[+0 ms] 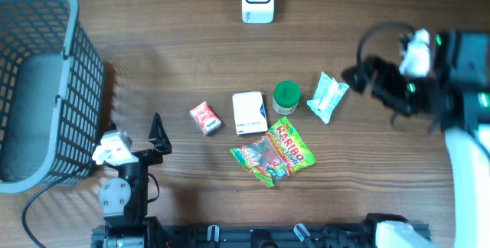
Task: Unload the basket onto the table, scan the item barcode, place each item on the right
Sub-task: 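Reach the right gripper to the green-capped jar and grasp it, then lift the jar past the scanner and set it at the far right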
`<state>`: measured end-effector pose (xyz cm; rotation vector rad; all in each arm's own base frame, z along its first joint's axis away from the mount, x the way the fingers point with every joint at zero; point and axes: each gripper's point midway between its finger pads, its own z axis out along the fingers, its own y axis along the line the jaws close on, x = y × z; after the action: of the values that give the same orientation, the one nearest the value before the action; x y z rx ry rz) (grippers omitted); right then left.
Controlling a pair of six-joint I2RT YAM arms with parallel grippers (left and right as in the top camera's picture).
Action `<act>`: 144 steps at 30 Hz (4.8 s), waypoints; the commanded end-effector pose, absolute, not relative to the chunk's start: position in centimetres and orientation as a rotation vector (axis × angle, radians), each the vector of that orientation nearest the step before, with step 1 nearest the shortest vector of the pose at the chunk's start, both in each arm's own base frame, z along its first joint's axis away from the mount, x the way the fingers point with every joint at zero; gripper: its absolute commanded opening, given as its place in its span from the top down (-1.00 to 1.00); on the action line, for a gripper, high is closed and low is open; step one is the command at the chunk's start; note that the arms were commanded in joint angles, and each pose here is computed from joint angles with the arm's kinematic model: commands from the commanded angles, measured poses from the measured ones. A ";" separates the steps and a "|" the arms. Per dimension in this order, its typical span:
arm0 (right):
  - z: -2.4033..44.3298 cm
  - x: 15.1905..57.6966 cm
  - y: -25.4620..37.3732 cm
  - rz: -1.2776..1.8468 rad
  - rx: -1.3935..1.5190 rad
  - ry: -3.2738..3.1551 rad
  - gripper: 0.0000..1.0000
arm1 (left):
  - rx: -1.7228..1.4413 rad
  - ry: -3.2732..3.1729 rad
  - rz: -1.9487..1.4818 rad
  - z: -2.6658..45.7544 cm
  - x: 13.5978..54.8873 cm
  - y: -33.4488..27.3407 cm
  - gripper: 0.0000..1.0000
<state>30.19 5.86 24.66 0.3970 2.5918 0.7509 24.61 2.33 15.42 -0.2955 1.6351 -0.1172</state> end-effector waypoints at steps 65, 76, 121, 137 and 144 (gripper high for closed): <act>8.2 31.0 22.0 0.485 -0.030 3.390 -0.26 | -0.292 1.642 -0.135 15.2 24.6 2.1 -1.00; 11.0 25.5 22.2 0.701 -0.195 3.588 -0.15 | -0.293 1.641 -0.135 15.2 24.6 2.1 -1.00; 17.1 58.5 26.4 -0.109 -0.369 1.945 -0.09 | -0.292 1.642 -0.135 15.2 24.6 2.1 -1.00; 14.4 63.3 25.4 0.077 -0.204 1.792 -0.13 | -0.292 1.643 -0.135 15.2 24.6 2.1 -1.00; 18.1 62.7 25.7 0.131 -0.190 1.762 -0.19 | -0.293 1.643 -0.135 15.2 24.6 2.1 -1.00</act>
<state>63.14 24.89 12.81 -0.2054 1.8201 0.0539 24.61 2.33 15.42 -0.2955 1.6351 -0.1172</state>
